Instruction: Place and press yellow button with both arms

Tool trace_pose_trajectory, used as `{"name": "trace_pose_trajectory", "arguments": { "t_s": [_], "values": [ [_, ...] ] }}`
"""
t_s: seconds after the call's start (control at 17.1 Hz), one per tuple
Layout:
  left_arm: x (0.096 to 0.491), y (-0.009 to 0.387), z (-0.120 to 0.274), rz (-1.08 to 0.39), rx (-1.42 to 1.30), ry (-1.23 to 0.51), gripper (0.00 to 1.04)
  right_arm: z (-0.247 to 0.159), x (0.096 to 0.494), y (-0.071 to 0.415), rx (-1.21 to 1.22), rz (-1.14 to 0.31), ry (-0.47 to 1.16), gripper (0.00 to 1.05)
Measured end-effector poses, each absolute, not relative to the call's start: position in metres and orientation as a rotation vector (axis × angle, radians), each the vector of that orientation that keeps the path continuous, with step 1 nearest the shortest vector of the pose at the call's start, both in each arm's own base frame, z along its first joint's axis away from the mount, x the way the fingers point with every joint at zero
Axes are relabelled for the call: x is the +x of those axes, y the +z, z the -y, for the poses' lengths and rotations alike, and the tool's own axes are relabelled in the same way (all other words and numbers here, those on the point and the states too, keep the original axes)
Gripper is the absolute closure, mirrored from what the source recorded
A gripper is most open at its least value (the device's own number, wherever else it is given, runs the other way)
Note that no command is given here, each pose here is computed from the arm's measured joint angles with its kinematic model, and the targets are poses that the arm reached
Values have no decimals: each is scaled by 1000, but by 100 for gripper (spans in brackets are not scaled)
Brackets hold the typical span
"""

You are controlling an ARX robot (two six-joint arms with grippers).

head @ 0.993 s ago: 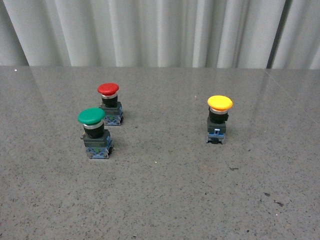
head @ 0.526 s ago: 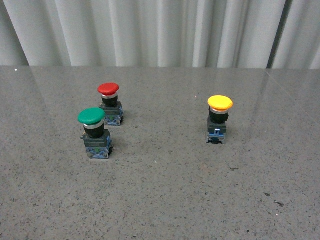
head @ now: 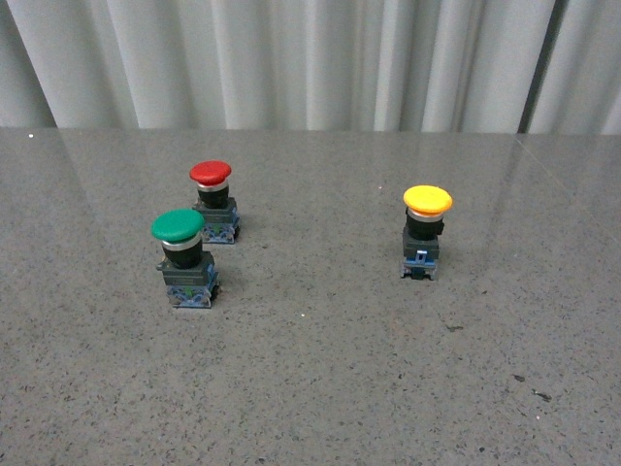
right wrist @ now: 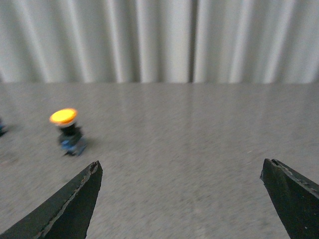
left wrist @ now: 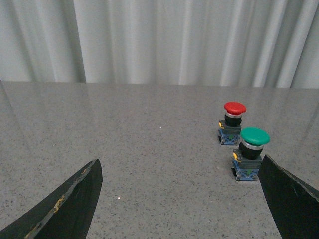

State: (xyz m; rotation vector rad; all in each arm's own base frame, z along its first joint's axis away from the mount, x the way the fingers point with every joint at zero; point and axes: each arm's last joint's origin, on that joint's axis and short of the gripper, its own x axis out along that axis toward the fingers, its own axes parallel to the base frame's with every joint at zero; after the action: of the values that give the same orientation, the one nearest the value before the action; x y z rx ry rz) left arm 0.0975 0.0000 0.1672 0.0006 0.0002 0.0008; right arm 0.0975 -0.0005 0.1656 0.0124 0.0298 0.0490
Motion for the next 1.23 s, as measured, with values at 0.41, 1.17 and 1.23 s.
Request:
{"name": "trace_pose_trajectory", "arguments": {
  "t_s": [0.41, 1.17, 1.23],
  "values": [
    [98, 167, 0, -1, 1, 0, 7, -24, 153, 237, 4, 129, 312, 7],
    [98, 167, 0, -1, 1, 0, 7, -198, 318, 225, -69, -187, 632, 7],
    [98, 167, 0, 0, 1, 0, 7, -195, 321, 225, -76, -199, 618, 7]
  ]
}}
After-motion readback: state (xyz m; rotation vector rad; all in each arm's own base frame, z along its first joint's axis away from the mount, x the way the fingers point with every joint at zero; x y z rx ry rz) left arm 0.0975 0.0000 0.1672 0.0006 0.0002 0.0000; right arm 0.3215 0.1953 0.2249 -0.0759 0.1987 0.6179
